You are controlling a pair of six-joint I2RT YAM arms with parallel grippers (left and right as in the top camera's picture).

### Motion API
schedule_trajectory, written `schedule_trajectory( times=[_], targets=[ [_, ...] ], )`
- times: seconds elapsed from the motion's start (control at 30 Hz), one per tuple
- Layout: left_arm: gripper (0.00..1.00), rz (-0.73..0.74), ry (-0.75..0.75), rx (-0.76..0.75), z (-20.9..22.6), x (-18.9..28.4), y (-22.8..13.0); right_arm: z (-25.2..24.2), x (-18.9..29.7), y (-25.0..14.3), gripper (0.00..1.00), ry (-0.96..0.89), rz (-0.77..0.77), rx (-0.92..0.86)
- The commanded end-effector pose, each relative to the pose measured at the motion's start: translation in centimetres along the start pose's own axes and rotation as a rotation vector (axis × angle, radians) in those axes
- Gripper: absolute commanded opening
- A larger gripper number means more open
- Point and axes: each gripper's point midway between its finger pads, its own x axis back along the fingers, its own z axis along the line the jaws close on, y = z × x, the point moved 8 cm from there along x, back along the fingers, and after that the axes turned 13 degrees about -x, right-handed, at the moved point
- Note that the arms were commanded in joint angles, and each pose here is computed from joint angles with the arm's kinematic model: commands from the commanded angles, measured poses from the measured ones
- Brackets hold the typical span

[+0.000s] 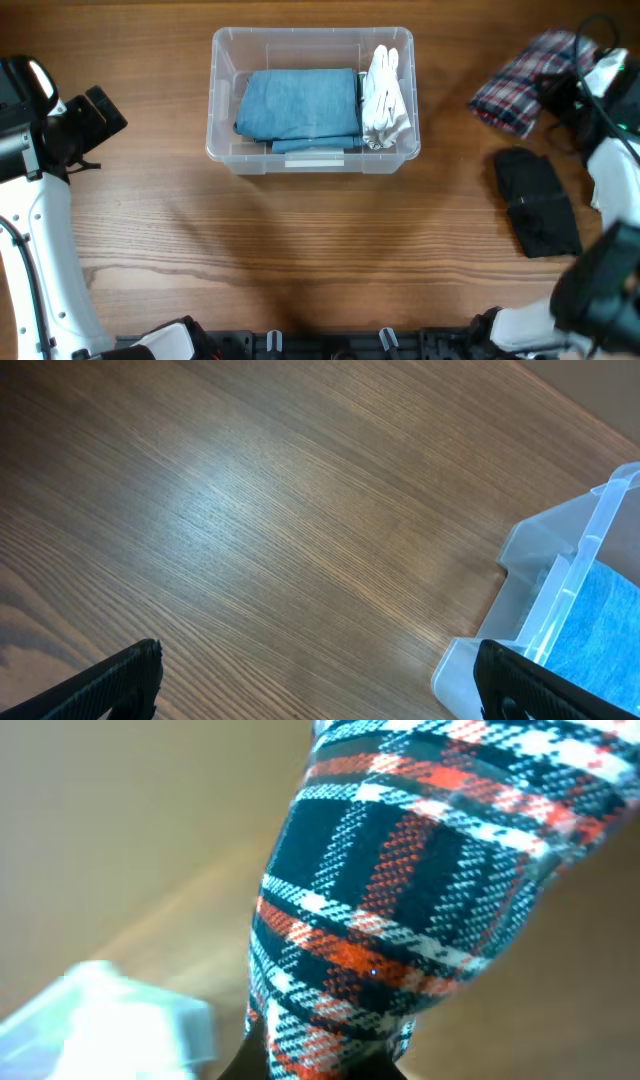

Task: Pack container
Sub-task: 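Carry the plaid shirt over the box and lower it at the left end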

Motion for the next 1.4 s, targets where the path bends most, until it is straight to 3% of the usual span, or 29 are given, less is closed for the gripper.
schedule_trajectory(
  times=[0.0, 0.17, 0.27, 0.47, 0.63, 0.73, 0.9, 1.37],
  targets=[
    [1.00, 0.007, -0.004, 0.014, 0.1, -0.2, -0.1, 7.7, 7.5, 1.5, 0.04, 0.285, -0.098, 0.263],
    [1.00, 0.007, -0.004, 0.014, 0.1, -0.2, -0.1, 16.9, 13.5, -2.2, 0.04, 0.845, 0.010, 0.584],
    [1.00, 0.007, -0.004, 0.014, 0.1, -0.2, -0.1, 21.4, 12.1, -7.0, 0.04, 0.962, 0.108, 0.662],
    [1.00, 0.007, -0.004, 0.014, 0.1, -0.2, -0.1, 27.2, 7.6, -15.8, 0.04, 1.000, 0.248, 0.653],
    [1.00, 0.007, -0.004, 0.014, 0.1, -0.2, -0.1, 29.7, 2.8, -20.9, 0.04, 0.876, 0.313, 0.359],
    [1.00, 0.007, -0.004, 0.014, 0.1, -0.2, -0.1, 30.2, 1.2, -23.5, 0.04, 0.830, 0.327, 0.309],
    [1.00, 0.007, -0.004, 0.014, 0.1, -0.2, -0.1, 30.1, -1.6, -25.6, 0.04, 0.820, 0.355, 0.218],
    [1.00, 0.007, -0.004, 0.014, 0.1, -0.2, -0.1, 27.3, -7.6, -30.6, 0.04, 0.850, 0.470, 0.230]
  ],
)
